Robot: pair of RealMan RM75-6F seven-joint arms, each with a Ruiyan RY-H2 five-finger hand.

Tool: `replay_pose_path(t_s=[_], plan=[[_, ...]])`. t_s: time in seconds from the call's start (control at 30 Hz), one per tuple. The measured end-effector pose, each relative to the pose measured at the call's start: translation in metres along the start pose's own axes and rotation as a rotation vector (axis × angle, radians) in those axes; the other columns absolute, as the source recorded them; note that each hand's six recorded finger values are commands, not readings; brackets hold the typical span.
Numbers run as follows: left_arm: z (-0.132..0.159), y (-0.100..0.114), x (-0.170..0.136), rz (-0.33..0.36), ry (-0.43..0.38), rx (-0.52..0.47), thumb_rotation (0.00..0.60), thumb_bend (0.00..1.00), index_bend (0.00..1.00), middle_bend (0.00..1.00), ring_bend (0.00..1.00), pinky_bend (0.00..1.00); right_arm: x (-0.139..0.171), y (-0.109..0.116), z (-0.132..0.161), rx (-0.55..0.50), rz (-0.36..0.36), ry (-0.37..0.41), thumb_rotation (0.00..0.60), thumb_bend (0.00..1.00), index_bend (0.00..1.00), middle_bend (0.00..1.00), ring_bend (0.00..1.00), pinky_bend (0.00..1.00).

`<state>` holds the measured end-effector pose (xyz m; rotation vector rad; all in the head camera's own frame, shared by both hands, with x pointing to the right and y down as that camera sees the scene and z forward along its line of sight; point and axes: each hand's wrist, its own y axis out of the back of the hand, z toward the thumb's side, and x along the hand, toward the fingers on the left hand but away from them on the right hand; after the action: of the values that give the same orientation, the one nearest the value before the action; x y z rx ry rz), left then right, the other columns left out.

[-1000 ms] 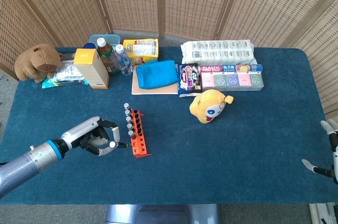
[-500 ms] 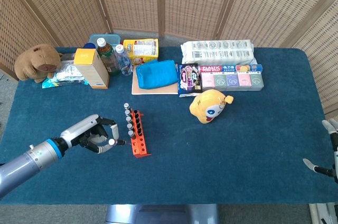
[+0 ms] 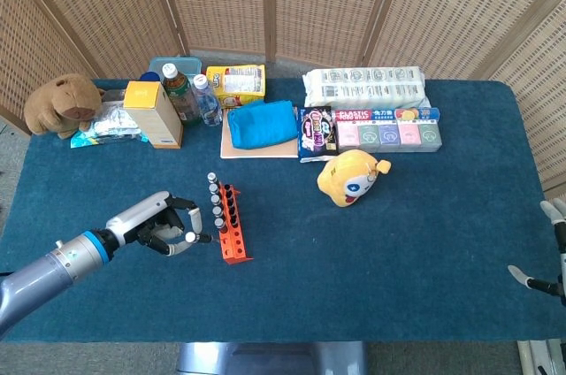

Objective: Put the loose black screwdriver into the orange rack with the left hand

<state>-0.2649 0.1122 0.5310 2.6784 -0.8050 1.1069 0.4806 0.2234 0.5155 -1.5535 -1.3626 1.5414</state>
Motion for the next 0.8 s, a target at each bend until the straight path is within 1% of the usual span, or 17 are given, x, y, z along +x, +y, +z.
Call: replay_pose_path(t_s=[0.63, 0.8], plan=[[0.0034, -0.0038, 0.0035, 0.000, -0.002, -0.003, 0.600, 0.38, 0.59, 1.00, 1.00, 1.00, 0.0008, 0.0024, -0.0002, -0.005, -0.006, 0.002, 0.600, 0.09, 0.07, 0.03, 0.00, 0.00], [0.0033, -0.0039, 0.0020, 0.000, 0.004, 0.009, 0.600, 0.38, 0.59, 1.00, 1.00, 1.00, 0.0009, 0.0024, 0.0000, -0.006, -0.005, 0.004, 0.600, 0.09, 0.07, 0.03, 0.00, 0.00]])
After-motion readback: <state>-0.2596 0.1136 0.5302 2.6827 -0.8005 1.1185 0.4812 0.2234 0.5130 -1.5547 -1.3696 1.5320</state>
